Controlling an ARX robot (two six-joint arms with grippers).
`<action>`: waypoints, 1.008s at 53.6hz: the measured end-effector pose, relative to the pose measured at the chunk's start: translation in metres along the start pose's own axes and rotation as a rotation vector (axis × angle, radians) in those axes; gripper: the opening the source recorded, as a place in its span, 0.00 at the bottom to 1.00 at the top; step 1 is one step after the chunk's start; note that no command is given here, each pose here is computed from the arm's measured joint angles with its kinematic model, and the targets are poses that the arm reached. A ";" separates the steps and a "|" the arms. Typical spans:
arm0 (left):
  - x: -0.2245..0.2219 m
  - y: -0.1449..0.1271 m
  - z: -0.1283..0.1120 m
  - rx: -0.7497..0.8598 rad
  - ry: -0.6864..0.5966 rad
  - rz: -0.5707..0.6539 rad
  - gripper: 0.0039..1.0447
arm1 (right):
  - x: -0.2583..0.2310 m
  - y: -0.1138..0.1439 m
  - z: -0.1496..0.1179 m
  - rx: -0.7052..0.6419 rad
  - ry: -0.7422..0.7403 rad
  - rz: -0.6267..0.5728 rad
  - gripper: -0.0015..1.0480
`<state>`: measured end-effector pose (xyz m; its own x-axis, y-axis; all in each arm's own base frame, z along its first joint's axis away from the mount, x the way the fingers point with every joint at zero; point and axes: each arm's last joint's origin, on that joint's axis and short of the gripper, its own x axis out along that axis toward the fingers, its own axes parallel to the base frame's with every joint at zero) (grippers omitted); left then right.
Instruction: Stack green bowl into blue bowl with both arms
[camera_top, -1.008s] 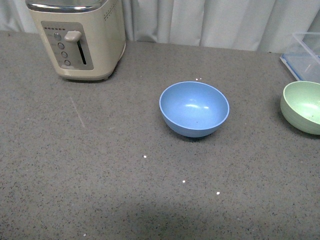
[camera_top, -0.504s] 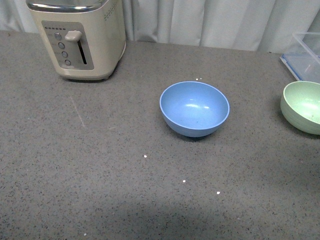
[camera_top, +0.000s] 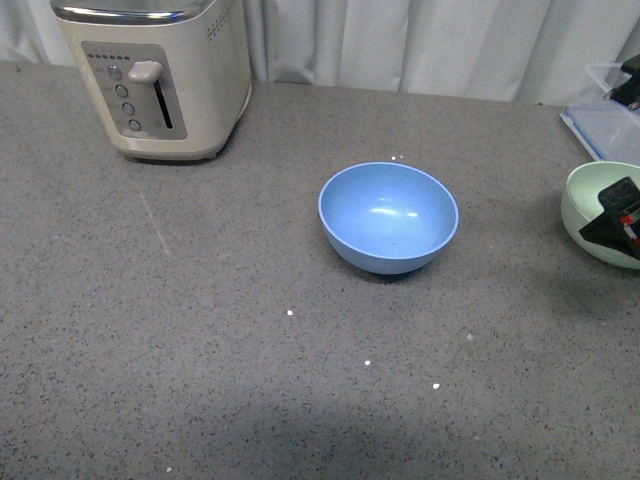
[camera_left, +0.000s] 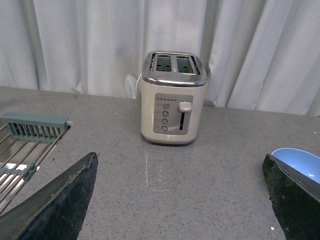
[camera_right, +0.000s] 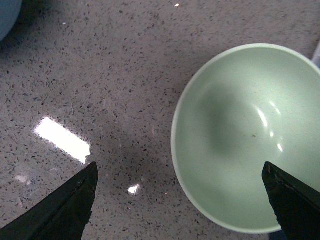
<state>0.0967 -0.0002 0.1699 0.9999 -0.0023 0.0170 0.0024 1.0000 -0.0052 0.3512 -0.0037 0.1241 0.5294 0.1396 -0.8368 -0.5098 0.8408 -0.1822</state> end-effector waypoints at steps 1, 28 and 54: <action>0.000 0.000 0.000 0.000 0.000 0.000 0.94 | 0.004 0.000 0.000 -0.006 0.011 0.008 0.91; 0.000 0.000 0.000 0.000 0.000 0.000 0.94 | 0.049 -0.006 -0.008 -0.030 0.164 0.050 0.83; 0.000 0.000 0.000 0.000 0.000 0.000 0.94 | 0.047 -0.009 -0.004 -0.060 0.153 0.049 0.07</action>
<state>0.0967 -0.0002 0.1699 0.9999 -0.0027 0.0170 0.0028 1.0000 -0.0048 0.3782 -0.0067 0.0841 0.3956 0.0944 -0.9135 -0.5747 0.8013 -0.1661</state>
